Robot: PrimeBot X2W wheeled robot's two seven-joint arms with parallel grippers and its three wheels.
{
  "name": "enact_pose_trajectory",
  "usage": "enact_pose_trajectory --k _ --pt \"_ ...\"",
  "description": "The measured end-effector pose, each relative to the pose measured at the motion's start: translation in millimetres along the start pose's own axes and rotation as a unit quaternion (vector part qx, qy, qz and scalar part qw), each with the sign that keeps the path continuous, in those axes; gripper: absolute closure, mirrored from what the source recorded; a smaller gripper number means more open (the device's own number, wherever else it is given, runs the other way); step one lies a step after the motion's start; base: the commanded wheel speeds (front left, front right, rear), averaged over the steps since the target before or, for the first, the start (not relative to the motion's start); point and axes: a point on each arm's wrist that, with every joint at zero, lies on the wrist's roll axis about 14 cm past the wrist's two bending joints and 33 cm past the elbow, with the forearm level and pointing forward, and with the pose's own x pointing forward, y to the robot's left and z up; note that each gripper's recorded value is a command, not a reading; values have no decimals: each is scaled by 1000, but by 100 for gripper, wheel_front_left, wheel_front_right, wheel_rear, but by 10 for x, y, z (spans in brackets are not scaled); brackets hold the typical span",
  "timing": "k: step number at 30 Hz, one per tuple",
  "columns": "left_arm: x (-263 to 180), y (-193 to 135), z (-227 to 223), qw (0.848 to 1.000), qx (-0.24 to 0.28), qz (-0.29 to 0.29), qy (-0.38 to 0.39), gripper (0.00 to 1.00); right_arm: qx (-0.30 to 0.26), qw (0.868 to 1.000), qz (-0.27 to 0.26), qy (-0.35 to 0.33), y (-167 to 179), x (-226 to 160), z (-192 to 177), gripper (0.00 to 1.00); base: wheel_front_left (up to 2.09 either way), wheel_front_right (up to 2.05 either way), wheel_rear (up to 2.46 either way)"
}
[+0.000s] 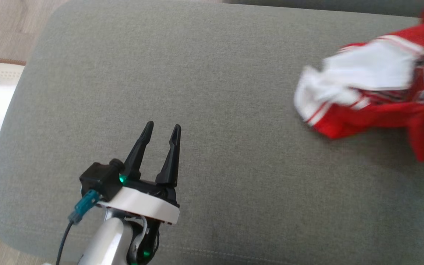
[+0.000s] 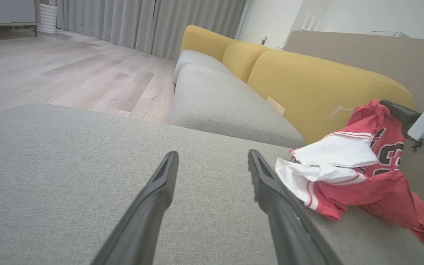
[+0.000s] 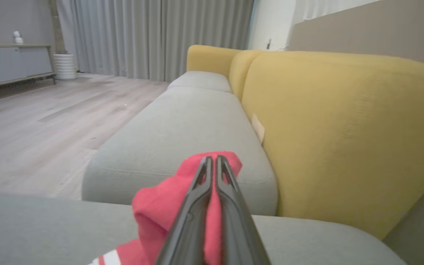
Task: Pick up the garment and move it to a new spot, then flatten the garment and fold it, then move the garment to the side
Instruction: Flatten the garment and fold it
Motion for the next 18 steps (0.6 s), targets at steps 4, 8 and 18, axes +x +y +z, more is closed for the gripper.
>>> enact_pose_trajectory --k 4,8,18 --pt "-12 24 7 1000 1 4 -1 0 -16 998 -37 38 -340 11 -102 0 0 0 0" --pt "-17 23 45 1000 2 4 -6 0 -10 999 -32 33 -262 -36 -89 0 0 0 0" --pt "-52 -109 164 1000 2 -15 -25 0 40 998 38 -24 471 -390 96 0 0 0 0"
